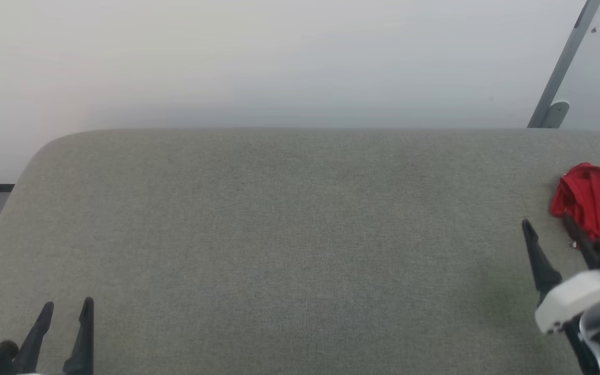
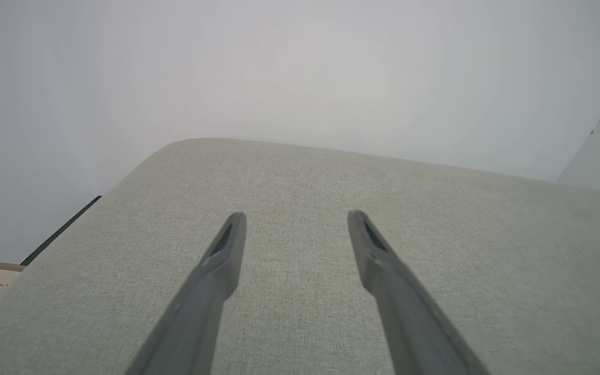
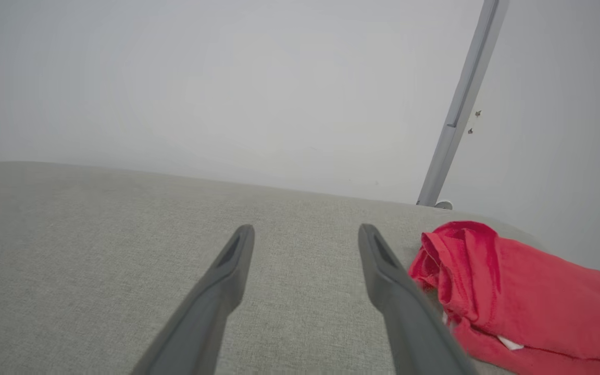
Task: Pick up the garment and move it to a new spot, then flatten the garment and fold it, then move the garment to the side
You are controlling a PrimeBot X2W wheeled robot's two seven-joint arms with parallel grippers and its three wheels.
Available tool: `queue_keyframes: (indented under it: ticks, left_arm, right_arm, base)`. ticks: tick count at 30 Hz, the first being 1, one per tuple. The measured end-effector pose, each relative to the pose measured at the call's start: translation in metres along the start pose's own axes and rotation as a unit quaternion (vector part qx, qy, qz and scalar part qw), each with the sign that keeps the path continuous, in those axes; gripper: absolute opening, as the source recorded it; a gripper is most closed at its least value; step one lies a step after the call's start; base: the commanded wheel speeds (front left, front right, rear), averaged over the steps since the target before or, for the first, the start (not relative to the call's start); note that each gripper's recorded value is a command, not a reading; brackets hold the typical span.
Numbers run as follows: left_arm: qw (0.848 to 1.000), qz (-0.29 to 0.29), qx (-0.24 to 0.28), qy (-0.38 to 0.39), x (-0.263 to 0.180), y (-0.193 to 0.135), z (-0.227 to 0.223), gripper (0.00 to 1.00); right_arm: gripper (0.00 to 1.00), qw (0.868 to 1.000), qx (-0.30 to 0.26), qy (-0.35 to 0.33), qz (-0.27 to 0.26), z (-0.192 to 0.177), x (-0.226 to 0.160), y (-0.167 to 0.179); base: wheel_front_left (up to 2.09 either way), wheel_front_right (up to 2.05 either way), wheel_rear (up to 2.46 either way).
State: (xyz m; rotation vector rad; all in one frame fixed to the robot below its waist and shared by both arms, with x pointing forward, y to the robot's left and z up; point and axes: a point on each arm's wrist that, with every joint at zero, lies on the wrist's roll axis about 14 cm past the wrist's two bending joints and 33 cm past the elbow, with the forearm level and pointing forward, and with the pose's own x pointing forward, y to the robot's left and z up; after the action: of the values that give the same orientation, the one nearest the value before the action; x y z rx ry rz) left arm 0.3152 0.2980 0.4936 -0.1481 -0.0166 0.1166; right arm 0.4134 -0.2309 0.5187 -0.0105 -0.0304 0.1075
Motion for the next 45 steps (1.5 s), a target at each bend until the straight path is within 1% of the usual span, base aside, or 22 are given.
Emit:
queue_keyframes:
  ticks: [10,16,23,30,45]
  left_arm:
    - [1.000,-0.001,0.003,-0.001,-0.002,0.000,0.001,1.00]
    - [1.000,-0.009,0.004,-0.004,0.002,-0.006,0.002,1.00]
    - [1.000,-0.019,0.003,-0.001,0.006,-0.013,0.000,1.00]
    - [1.000,-0.022,-0.003,-0.003,0.007,-0.017,0.001,1.00]
    - [1.000,-0.015,-0.007,-0.010,0.002,-0.014,0.004,1.00]
  right_arm:
    - [1.00,0.999,0.024,-0.005,-0.045,-0.015,-0.040,-0.004]
    - [1.00,0.998,0.034,0.000,-0.058,-0.022,-0.055,-0.003]
    - [1.00,0.997,0.034,-0.001,-0.064,-0.023,-0.061,-0.004]
    - [1.00,0.998,0.034,-0.003,-0.059,-0.022,-0.061,-0.001]
    - [1.00,0.998,0.032,-0.008,-0.052,-0.019,-0.058,0.003]
  base:
    - [0.00,0.00,0.00]
    - [0.00,0.00,0.00]
    - [0.00,0.00,0.00]
    - [0.00,0.00,0.00]
    - [0.00,0.00,0.00]
